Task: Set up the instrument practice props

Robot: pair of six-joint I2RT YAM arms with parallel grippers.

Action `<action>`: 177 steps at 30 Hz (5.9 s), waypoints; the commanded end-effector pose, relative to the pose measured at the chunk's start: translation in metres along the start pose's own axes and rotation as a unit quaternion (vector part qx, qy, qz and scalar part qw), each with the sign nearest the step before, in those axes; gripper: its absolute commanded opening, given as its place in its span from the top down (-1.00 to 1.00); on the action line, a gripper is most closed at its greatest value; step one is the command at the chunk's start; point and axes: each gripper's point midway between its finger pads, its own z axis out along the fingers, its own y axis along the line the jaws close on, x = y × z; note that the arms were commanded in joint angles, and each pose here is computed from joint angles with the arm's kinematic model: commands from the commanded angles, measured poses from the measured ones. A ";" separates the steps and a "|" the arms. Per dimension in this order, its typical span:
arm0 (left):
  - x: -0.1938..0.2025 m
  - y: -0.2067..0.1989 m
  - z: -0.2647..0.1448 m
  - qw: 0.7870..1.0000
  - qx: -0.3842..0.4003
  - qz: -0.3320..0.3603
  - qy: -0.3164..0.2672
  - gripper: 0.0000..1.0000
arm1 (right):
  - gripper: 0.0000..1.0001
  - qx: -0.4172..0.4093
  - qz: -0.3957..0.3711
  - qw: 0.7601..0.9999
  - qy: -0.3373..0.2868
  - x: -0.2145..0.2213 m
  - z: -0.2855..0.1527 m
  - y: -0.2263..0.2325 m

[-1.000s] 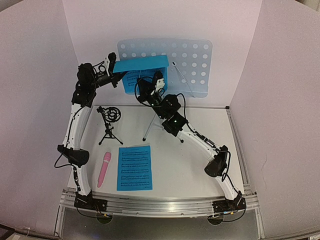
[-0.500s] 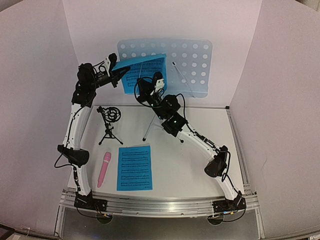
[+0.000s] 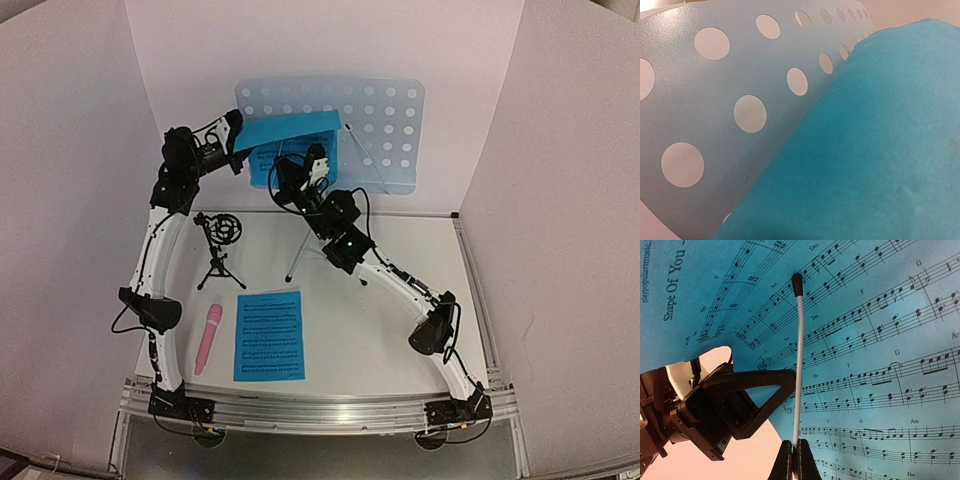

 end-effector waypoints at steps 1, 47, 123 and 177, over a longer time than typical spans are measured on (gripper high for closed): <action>-0.019 0.009 -0.002 0.998 -0.027 0.043 -0.025 1.00 | 1.00 -0.031 0.008 0.999 -0.029 -0.042 -0.008 0.028; -0.045 0.014 -0.015 0.991 -0.062 0.109 -0.042 0.36 | 0.66 -0.031 0.028 0.999 -0.030 -0.046 -0.013 0.031; 0.322 -0.283 -0.321 0.846 0.117 -0.007 0.520 -0.35 | -0.38 0.237 0.260 0.705 0.616 0.350 -0.290 -0.076; 0.397 -0.326 -0.262 0.852 0.168 -0.001 0.495 -0.40 | 1.00 0.053 0.269 0.763 0.585 0.376 -0.239 -0.123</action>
